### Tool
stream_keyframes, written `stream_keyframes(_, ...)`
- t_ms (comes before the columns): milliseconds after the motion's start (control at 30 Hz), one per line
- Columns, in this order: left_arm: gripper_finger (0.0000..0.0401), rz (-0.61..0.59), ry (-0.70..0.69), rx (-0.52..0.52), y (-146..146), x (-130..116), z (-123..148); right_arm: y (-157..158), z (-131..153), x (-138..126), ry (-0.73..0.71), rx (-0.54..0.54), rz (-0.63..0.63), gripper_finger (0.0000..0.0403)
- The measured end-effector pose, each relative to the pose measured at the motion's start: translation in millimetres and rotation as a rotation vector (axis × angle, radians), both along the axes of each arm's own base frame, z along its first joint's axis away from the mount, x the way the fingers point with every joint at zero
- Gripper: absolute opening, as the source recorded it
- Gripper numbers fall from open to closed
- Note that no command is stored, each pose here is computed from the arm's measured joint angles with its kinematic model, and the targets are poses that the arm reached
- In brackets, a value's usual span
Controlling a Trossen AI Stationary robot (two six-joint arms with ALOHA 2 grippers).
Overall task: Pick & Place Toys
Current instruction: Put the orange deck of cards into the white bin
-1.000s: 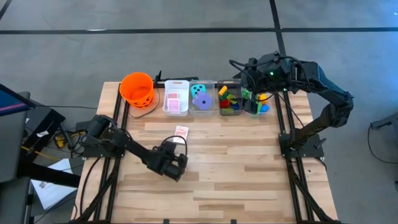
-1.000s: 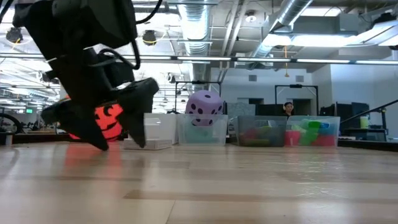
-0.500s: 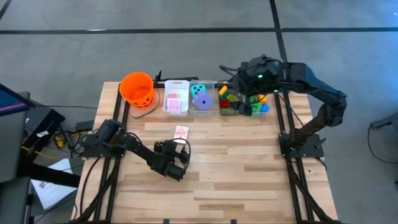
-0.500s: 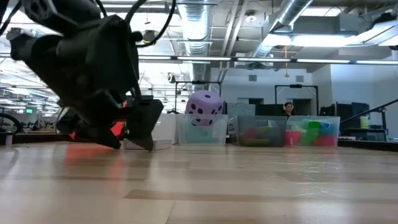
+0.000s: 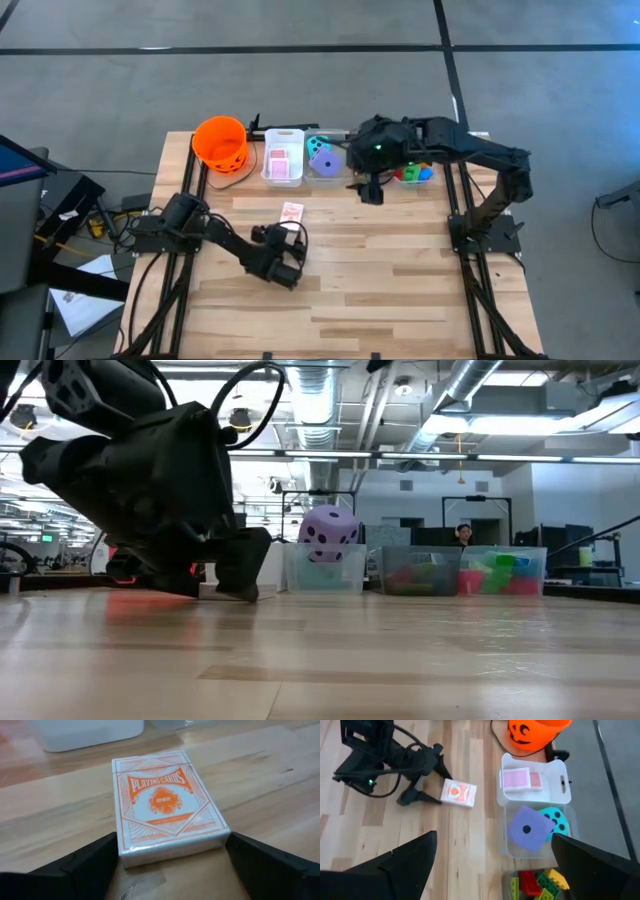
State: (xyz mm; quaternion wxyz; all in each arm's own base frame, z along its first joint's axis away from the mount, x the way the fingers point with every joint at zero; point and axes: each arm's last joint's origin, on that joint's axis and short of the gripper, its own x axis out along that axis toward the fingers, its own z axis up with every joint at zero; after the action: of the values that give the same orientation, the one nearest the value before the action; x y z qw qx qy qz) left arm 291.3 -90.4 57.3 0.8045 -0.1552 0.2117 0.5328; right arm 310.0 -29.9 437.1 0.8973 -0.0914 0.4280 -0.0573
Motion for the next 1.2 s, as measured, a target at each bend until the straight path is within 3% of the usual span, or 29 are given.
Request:
stream_keyframes(367, 0.0361, 0.071, 0.02, 0.001, 27.8, 9.7, -0.6, 11.4, -19.8, 20.2, 0.08, -0.001, 0.046, 0.0383)
stream_keyframes(600, 0.0301, 0.087, 0.004, 0.004, 33.9, 12.5, -0.7, 10.9, -18.8, 20.3, 0.07, -0.004, 0.045, 0.0383)
stream_keyframes(767, 0.0302, 0.082, -0.05, -0.028, 31.4, 14.6, 10.4, 10.8, -19.0, 20.0, 0.076, -0.016, 0.056, 0.0383)
stream_keyframes(1000, 0.0302, 0.019, -0.171, -0.151, 32.2, 17.9, 70.6, 12.1, -13.0, 14.2, 0.06, -0.047, 0.051, 0.0383)
stream_keyframes(1200, 0.0302, -0.072, -0.241, -0.122, 45.9, 6.6, 138.4, 12.5, 1.4, 0.9, 0.0, -0.061, 0.061, 0.0383)
